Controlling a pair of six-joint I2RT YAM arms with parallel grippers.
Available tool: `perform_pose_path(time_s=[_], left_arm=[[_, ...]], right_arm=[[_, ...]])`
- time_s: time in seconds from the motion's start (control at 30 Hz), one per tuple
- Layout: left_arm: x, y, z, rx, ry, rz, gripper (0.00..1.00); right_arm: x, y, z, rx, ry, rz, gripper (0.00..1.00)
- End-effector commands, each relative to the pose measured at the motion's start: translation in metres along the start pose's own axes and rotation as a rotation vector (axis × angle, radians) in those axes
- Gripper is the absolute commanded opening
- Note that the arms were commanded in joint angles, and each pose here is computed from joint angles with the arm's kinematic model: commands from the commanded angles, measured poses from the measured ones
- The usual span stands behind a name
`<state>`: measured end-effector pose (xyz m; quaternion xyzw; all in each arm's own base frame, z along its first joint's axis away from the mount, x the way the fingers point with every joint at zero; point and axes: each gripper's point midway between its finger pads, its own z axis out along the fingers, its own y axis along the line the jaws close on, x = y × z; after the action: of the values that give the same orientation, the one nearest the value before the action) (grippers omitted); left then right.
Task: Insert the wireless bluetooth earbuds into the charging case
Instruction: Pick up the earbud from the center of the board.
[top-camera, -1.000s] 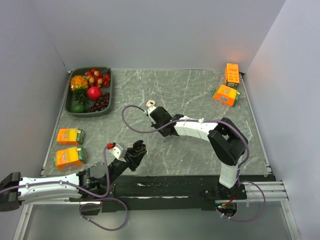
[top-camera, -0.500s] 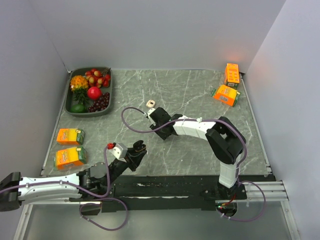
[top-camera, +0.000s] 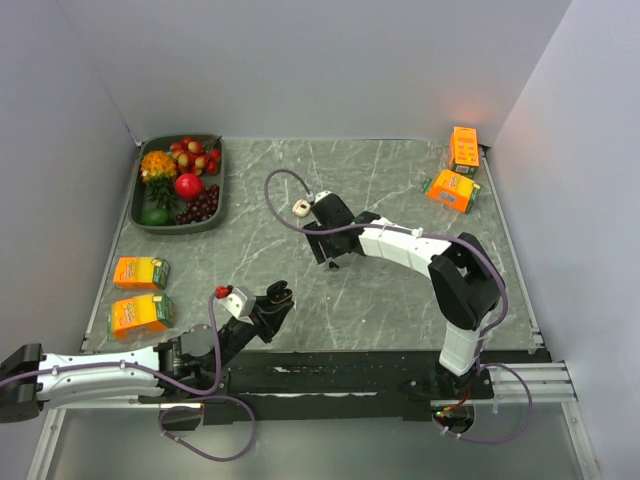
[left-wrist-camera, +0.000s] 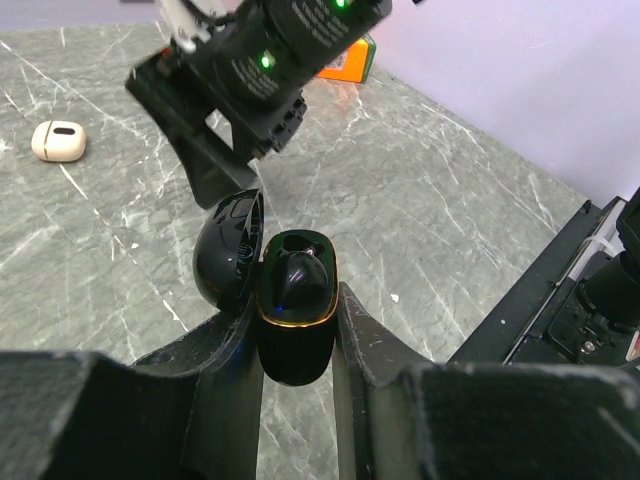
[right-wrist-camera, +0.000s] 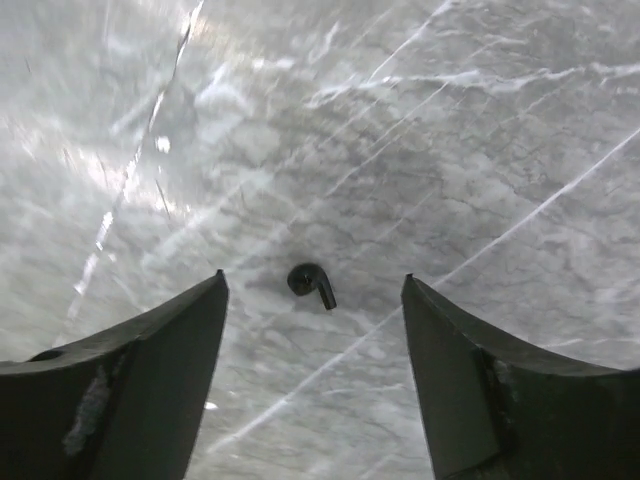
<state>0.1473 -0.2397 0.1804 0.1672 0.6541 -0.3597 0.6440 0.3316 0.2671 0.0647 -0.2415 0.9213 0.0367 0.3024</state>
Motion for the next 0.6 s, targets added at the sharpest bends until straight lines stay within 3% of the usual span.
perform_pose_path(time_s=[0.0, 0.27, 0.57], left_arm=[[-0.013, -0.006, 0.002, 0.01, -0.03, -0.031, 0.01], [-0.011, -0.004, 0.001, 0.005, -0.025, -0.033, 0.01], [-0.009, -0.005, 0.002, 0.003, -0.019, -0.032, 0.01]], right_arm=[[-0.012, 0.016, -0.013, -0.112, -0.009, 0.163, 0.72], [0.003, 0.027, -0.003, -0.202, -0.002, 0.08, 0.68], [0.02, 0.015, 0.013, -0.177, 0.044, 0.074, 0.65]])
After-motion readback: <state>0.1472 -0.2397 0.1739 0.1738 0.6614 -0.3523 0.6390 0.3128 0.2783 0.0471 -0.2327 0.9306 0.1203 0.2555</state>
